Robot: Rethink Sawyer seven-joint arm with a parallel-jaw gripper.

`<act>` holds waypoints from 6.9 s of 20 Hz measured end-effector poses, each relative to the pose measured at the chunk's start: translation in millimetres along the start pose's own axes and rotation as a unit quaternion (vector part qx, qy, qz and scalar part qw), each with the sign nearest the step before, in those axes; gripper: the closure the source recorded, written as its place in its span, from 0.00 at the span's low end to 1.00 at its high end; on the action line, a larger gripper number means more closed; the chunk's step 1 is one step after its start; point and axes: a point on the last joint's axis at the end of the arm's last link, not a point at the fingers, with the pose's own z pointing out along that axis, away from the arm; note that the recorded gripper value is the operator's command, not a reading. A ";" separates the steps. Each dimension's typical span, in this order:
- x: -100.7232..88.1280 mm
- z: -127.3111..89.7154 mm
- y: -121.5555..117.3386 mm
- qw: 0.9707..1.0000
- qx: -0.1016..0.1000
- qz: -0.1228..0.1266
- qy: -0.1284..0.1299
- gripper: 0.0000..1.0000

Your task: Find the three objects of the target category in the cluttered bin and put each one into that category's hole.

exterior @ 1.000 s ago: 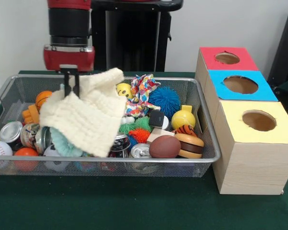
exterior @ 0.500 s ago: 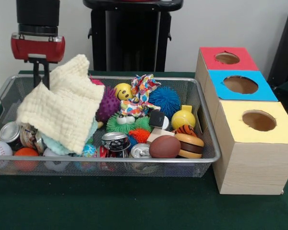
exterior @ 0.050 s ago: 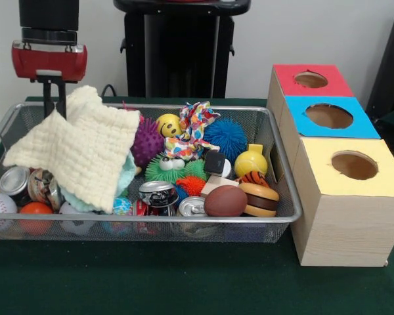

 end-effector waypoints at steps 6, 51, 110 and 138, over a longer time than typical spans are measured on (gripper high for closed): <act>-4.2 -0.6 2.8 1.000 -0.002 -0.003 -0.004 1.00; -46.7 -75.3 16.3 0.991 -0.071 0.099 0.049 0.00; 67.7 -11.6 172.5 0.991 -0.129 -0.005 0.041 0.00; 136.1 39.2 234.5 0.993 -0.090 -0.062 0.040 0.00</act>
